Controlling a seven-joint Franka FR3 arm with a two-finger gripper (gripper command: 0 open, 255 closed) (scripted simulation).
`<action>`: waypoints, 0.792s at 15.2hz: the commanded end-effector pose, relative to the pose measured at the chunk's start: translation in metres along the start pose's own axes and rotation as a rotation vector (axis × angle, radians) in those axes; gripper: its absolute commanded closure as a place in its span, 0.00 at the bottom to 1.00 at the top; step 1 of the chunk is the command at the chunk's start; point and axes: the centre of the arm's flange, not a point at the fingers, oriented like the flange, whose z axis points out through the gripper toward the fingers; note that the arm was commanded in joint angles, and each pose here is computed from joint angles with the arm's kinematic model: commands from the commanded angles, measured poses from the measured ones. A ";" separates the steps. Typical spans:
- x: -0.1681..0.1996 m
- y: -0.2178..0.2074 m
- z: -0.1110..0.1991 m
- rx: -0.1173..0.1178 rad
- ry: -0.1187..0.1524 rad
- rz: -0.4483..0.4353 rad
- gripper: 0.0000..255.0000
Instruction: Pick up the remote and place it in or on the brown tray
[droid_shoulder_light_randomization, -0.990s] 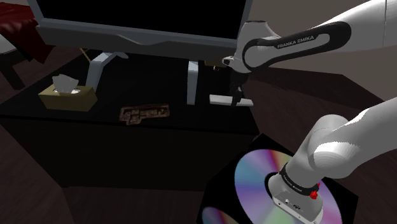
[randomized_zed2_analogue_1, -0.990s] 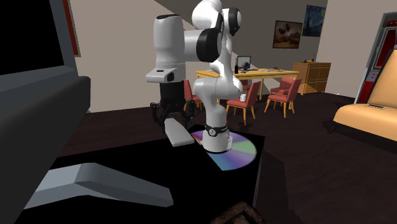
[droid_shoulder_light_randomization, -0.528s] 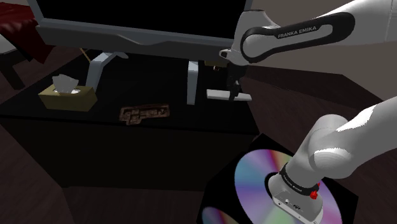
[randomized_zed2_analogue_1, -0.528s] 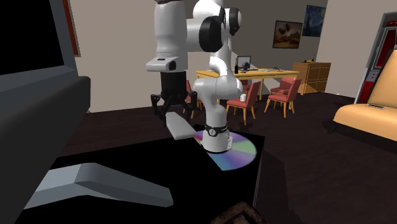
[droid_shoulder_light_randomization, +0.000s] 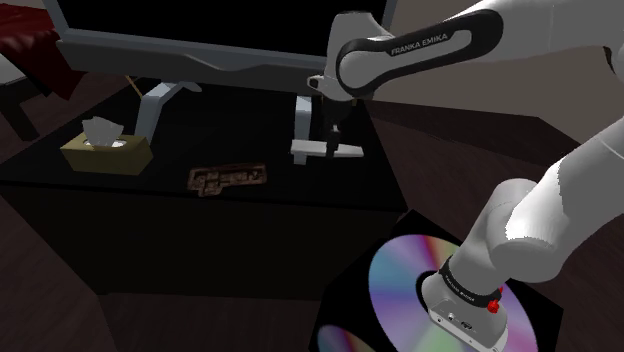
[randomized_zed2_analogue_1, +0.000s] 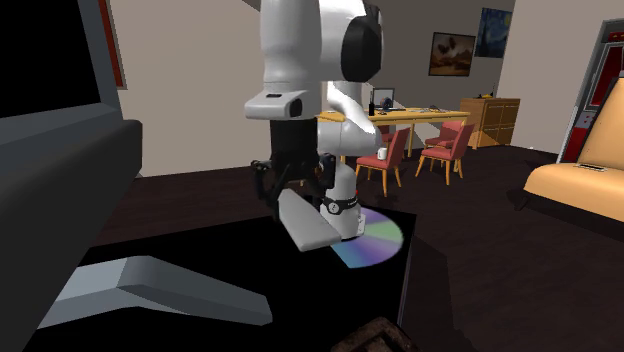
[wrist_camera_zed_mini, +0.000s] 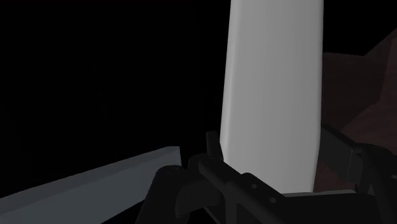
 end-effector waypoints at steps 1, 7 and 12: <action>0.028 -0.006 -0.003 0.001 0.001 0.000 1.00; 0.107 -0.014 -0.003 0.001 0.001 0.000 1.00; 0.172 -0.021 -0.003 0.001 0.001 0.000 1.00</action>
